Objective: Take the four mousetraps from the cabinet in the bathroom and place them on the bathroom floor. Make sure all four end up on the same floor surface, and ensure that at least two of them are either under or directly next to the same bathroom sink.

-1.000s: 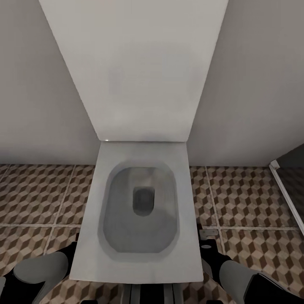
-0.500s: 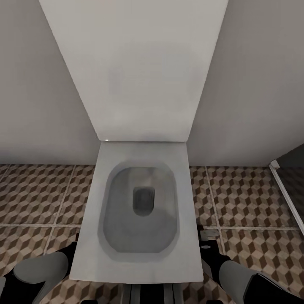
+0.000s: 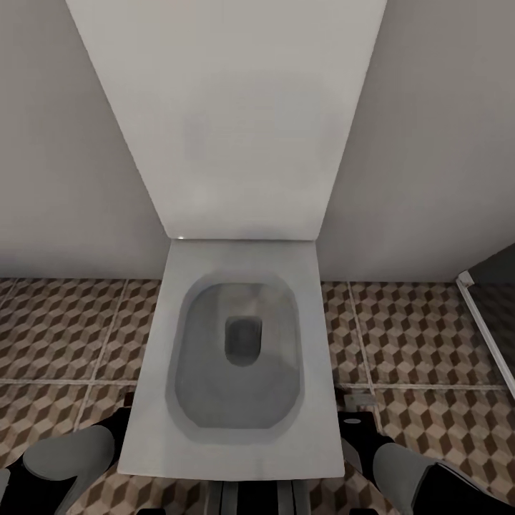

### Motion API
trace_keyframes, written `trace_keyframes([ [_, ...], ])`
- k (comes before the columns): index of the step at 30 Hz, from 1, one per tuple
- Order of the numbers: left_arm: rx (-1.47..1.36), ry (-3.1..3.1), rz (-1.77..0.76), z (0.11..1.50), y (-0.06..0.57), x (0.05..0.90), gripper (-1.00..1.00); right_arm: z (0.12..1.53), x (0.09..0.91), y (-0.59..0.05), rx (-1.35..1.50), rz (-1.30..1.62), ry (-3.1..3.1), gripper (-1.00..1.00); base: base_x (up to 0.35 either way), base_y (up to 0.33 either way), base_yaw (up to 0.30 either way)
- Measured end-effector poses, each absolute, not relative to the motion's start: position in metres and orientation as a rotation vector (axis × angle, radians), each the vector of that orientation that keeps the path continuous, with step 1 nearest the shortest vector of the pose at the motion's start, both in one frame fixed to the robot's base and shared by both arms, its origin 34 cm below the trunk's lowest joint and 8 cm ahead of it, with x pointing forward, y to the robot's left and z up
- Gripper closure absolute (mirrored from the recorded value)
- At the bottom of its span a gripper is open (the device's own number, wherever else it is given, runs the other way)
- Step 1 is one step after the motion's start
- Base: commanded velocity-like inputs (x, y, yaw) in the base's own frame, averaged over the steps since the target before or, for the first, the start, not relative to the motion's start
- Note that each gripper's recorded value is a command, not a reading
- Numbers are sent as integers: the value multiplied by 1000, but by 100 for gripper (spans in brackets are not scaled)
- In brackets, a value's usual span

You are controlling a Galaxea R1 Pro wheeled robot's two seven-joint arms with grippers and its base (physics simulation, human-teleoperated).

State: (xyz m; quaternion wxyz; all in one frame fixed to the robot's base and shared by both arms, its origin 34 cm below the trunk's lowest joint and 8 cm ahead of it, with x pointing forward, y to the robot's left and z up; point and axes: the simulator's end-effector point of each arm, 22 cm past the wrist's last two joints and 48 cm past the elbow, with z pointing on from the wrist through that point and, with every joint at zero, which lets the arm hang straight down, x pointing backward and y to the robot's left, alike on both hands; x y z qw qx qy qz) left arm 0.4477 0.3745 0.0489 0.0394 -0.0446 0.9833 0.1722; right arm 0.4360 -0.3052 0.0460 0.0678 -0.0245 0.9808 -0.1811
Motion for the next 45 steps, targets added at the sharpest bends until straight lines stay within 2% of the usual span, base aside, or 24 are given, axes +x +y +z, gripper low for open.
trace_keyframes([
  [45, -140, 3008, 535, 50, 378, 449, 100, 46, 437, -304, -71, -540, 2950, -100, 0, 0, 0],
])
